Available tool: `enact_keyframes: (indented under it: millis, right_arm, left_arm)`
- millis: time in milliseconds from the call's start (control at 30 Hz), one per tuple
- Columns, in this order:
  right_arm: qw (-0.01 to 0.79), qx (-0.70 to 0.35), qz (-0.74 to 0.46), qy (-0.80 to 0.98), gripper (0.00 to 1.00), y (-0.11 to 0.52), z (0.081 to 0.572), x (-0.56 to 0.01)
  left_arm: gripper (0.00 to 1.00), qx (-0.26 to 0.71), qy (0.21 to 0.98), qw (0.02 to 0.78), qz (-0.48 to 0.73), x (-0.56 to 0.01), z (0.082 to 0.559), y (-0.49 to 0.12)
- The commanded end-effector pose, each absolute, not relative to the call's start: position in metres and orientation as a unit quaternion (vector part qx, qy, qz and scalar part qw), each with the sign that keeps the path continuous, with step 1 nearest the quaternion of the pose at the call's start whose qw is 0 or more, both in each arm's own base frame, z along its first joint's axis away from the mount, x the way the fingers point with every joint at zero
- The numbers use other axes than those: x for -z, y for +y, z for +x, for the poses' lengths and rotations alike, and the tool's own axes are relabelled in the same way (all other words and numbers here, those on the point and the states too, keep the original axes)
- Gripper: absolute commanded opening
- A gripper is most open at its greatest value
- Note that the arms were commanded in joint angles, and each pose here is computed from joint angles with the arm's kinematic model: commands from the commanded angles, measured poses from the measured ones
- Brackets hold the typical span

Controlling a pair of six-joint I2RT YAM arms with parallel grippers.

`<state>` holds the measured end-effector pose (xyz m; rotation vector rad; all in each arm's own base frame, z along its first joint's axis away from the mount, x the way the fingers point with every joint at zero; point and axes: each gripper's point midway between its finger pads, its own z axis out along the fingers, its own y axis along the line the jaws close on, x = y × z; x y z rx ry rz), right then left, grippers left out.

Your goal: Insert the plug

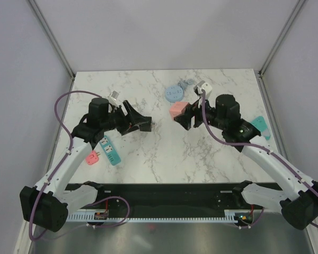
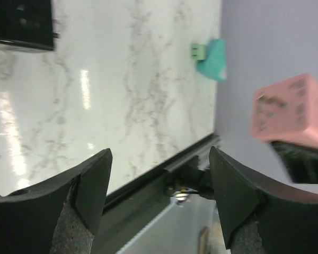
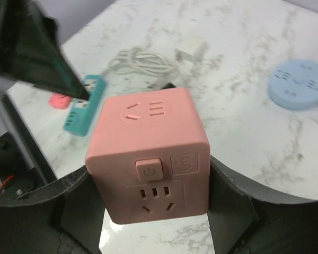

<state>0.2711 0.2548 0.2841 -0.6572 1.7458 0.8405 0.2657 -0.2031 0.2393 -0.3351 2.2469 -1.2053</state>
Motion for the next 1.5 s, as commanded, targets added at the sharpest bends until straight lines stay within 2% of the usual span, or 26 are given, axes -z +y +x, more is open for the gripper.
enact_keyframes:
  millis: [0,200,333,467,700,800,967,1067,1300,1467]
  right_arm:
    - [0.477,-0.210,-0.164,0.838,0.00,0.206,0.303,-0.262]
    - [0.406,-0.072,0.001,0.911,0.00,0.127,0.335,-0.230]
    - [0.380,-0.017,0.094,0.920,0.00,0.072,0.349,-0.216]
    - [0.349,0.027,0.131,0.927,0.00,0.038,0.362,-0.197]
    - [0.319,0.109,0.196,0.921,0.00,-0.030,0.365,-0.191]
    - [0.320,0.108,0.233,0.912,0.00,-0.042,0.367,-0.189]
    - [0.337,0.014,0.184,0.923,0.00,-0.001,0.396,-0.184]
    - [0.337,0.007,0.153,0.929,0.00,0.024,0.412,-0.182]
    - [0.354,-0.022,0.125,0.927,0.00,0.060,0.416,-0.187]
    - [0.365,-0.073,0.111,0.922,0.00,0.087,0.406,-0.189]
  left_arm:
    - [0.80,0.323,0.890,0.317,-0.048,-0.206,0.267,-0.171]
    - [0.79,0.271,0.905,0.326,0.023,-0.189,0.263,-0.163]
    - [0.79,0.256,0.908,0.324,0.065,-0.180,0.261,-0.167]
    - [0.79,0.237,0.911,0.324,0.095,-0.174,0.261,-0.171]
    - [0.79,0.282,0.897,0.315,0.130,-0.173,0.242,-0.193]
    - [0.79,0.288,0.889,0.330,0.132,-0.182,0.241,-0.192]
    - [0.79,0.300,0.881,0.341,0.137,-0.191,0.240,-0.195]
    - [0.79,0.301,0.880,0.340,0.139,-0.190,0.239,-0.196]
    - [0.79,0.289,0.880,0.356,0.123,-0.201,0.254,-0.195]
    - [0.77,0.275,0.876,0.390,0.073,-0.226,0.294,-0.200]
